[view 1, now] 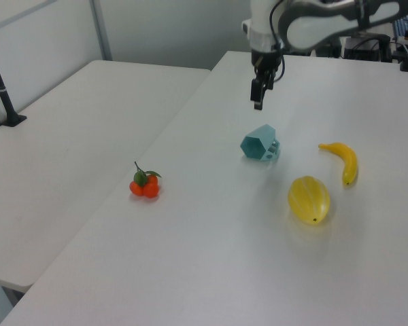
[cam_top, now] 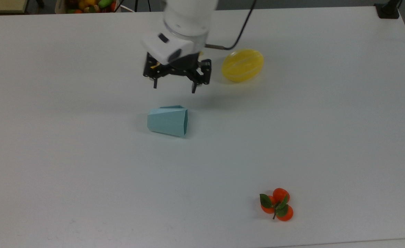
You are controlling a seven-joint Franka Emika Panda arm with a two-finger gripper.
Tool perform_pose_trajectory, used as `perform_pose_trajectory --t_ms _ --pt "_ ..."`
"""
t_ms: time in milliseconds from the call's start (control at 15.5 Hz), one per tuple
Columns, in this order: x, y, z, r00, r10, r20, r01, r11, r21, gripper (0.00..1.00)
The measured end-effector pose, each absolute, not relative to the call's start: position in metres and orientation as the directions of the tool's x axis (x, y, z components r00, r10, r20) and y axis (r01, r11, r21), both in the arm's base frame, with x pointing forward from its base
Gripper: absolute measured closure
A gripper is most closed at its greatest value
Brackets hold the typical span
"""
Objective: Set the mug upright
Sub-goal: 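Move the open gripper down over the light-blue mug lying on its side, then close the gripper on the mug's rim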
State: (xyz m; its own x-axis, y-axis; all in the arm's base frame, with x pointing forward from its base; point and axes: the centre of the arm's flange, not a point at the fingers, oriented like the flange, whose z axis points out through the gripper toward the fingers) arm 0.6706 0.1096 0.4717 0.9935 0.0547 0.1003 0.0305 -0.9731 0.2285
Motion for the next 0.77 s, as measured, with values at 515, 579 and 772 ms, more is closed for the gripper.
perform_pose_trajectory --t_ms 515,579,772 --pt "0.684 0.146 0.39 0.987 0.15 0.058 0.111 -0.896 0.43 0.01" --pt "0.685 0.146 0.386 0.985 0.163 0.052 0.122 -0.883 0.452 0.0" --pt "0.686 0.15 0.37 0.985 0.165 0.053 0.113 -0.844 0.524 0.02"
